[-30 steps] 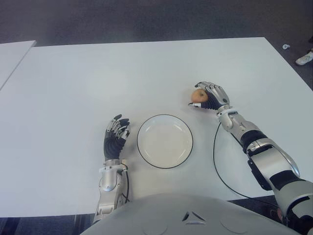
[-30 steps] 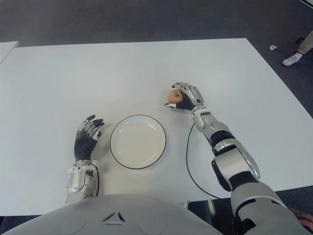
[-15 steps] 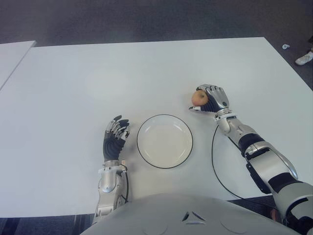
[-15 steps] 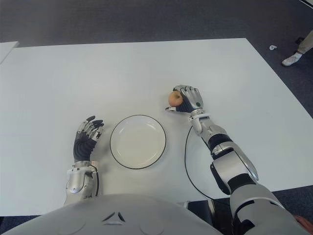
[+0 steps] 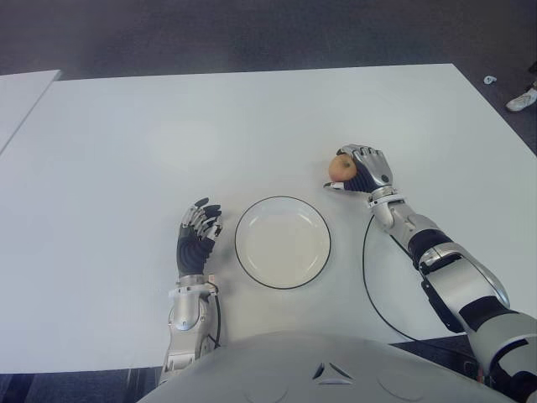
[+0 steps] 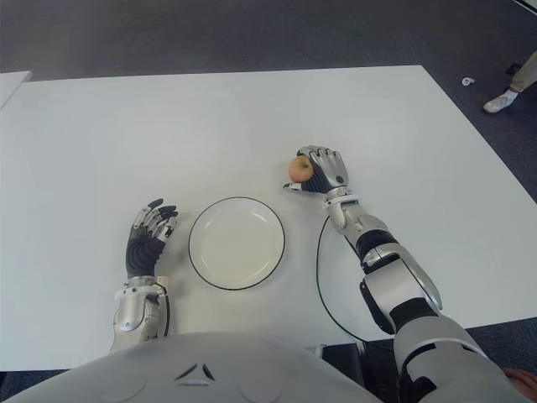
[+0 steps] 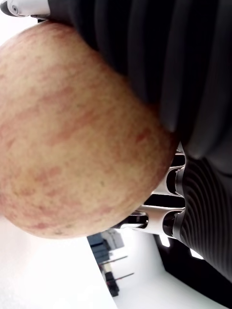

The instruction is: Put the apples into the plate.

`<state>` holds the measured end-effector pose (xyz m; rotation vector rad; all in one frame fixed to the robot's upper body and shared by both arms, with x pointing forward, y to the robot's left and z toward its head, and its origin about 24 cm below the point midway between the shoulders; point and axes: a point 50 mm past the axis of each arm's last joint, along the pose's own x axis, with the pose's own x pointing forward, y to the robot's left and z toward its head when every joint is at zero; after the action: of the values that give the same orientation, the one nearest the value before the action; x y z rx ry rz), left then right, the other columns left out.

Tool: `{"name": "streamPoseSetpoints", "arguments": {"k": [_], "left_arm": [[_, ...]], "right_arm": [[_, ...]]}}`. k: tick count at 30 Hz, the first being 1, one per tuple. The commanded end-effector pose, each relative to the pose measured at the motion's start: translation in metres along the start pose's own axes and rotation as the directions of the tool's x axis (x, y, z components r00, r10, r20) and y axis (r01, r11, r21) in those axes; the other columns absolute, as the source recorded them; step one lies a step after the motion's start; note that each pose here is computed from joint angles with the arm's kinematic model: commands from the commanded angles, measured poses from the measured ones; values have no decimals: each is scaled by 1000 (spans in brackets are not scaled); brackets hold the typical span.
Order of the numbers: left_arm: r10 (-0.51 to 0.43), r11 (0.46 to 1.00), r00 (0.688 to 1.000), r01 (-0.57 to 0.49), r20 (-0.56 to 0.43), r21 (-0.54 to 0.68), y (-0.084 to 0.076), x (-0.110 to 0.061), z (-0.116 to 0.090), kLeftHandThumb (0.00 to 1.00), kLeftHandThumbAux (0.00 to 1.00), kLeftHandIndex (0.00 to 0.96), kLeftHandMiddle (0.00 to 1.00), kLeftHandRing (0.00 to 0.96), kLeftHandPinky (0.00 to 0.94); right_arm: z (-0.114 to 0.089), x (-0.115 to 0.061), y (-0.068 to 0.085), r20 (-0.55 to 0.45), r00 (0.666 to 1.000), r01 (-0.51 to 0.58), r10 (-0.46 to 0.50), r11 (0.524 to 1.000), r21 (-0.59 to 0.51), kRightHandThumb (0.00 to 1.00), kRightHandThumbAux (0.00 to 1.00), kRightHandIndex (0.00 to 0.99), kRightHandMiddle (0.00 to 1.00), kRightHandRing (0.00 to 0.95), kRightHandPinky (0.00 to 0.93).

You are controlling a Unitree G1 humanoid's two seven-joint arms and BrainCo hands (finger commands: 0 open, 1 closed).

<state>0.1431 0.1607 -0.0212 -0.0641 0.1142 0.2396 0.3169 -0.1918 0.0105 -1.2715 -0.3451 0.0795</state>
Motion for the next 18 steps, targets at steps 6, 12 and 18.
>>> {"name": "streamPoseSetpoints", "arguments": {"k": [6,12,18], "left_arm": [[-1,1000,996,1,-90,-5,2,-7,-15,426,716,233,347,341,334],[-2,1000,996,2,-92,-6,2,-6,-15,417,714,231,348,343,336],[-1,1000,995,1,-101,0,2,-5,-17,388,717,223,345,338,324]], "right_arm": [[2,-4,3,0,1000,3,-3,1000,20,856,676,403,519,792,772],[4,7,-11,29,998,59,-60,998,36,856,677,402,520,793,781],[9,17,-28,67,990,119,-124,990,74,856,677,400,521,794,782]]}}
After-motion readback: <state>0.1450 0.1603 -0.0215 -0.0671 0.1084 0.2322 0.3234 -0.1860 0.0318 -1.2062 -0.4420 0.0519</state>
